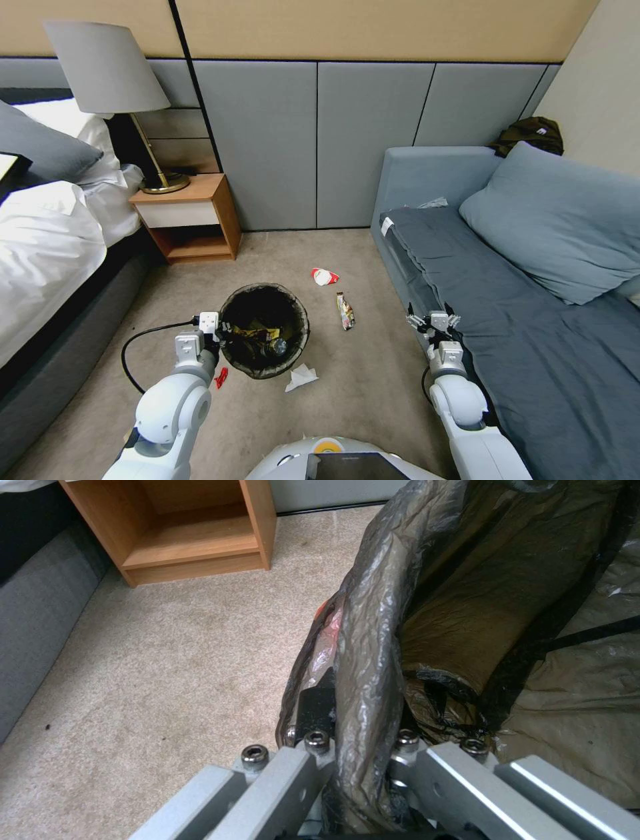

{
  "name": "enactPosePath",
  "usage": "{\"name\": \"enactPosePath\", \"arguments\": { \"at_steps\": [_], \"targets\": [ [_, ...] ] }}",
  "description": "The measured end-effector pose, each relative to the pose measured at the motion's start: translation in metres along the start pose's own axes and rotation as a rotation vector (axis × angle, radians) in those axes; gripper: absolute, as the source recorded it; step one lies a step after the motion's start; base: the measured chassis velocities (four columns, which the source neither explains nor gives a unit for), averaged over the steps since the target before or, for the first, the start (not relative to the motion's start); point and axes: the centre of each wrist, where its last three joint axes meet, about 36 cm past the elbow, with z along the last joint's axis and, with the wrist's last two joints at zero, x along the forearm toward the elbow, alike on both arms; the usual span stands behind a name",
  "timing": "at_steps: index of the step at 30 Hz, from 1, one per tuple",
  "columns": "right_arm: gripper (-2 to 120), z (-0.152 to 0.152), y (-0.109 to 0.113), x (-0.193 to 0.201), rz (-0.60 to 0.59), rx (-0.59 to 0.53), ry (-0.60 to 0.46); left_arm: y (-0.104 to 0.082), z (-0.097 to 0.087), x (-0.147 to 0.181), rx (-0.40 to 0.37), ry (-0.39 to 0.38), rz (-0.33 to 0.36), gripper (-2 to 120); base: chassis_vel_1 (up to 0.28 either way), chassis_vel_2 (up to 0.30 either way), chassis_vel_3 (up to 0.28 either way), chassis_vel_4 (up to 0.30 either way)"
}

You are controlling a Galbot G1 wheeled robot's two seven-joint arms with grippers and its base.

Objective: Pick up the trash bin, then pick up the garbage from the floor and place it into the trash bin.

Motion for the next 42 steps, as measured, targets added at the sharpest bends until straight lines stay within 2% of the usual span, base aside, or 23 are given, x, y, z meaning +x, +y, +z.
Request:
{"name": "enactPosePath", "arguments": {
  "at_steps": [42],
  "targets": [
    [100,0.0016,0.0035,-0.0023,-0.010,0.004,0.005,0.0011,-0.0004,-0.0023,0.006,0.003,0.003,0,0.019,0.018,0.018,0.018]
  ]
}}
